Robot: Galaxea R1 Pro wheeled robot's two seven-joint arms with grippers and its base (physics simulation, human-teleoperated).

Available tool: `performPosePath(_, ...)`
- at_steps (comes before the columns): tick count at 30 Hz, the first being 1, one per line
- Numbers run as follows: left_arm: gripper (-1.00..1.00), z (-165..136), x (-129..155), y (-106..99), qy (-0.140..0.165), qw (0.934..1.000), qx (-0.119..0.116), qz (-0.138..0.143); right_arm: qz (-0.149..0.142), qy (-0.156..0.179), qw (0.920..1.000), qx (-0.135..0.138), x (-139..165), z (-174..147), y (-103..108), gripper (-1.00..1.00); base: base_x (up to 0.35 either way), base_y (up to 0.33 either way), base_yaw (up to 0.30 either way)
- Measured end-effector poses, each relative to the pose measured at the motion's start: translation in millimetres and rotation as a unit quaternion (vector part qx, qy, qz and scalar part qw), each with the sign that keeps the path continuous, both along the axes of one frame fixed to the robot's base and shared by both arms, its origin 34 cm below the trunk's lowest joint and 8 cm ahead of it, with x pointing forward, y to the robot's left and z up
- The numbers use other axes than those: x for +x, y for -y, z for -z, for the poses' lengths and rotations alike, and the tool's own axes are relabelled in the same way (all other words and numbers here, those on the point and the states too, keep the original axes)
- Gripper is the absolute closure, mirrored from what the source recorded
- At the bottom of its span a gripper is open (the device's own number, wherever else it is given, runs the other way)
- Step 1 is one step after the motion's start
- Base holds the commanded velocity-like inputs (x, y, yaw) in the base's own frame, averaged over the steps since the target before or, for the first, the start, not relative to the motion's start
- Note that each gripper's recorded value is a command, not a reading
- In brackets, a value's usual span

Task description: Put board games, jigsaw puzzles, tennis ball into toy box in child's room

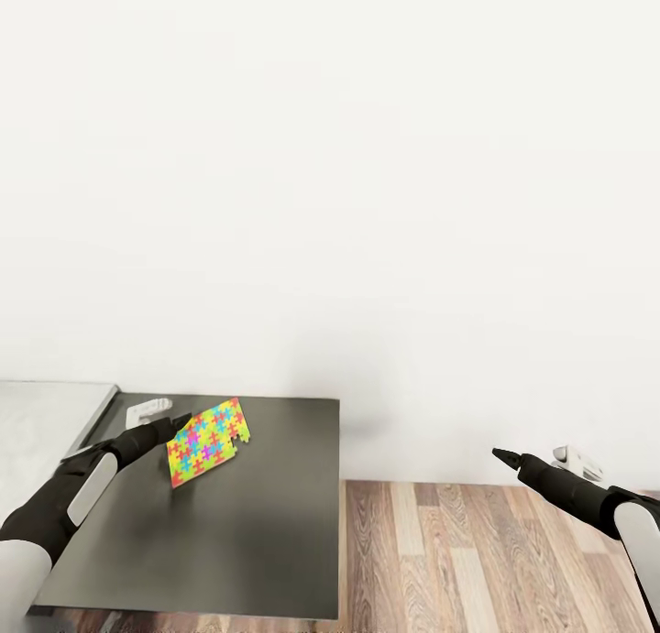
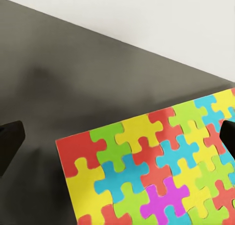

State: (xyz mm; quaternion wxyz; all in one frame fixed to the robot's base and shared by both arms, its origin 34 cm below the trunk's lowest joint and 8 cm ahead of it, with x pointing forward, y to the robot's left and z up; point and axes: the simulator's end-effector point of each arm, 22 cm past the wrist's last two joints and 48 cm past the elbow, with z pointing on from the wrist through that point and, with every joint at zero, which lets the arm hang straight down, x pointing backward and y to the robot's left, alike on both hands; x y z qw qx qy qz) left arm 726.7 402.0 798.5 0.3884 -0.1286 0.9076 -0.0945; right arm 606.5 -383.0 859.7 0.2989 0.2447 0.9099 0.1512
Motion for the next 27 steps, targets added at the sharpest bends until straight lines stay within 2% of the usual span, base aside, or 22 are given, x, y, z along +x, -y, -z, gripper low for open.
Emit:
performPosePath(13,-1.00,11,-3,1,-0.009,1.0000,-0.001,0.002,0.001,-0.007,1.0000,-0.001,-3,9,0,-1.00,0.000,0.000,0.000)
performPosePath(20,-1.00,8,-2,13,-0.002,0.9996,-0.017,0.024,0.000,-0.007,1.0000,-0.001,-4,10,-1,-1.00,0.000,0.000,0.000)
performPosePath(27,-1.00,8,-2,16,0.000,0.9994,-0.021,0.029,-0.001,0.003,1.0000,-0.004,0,9,-3,-1.00,0.000,0.000,0.000)
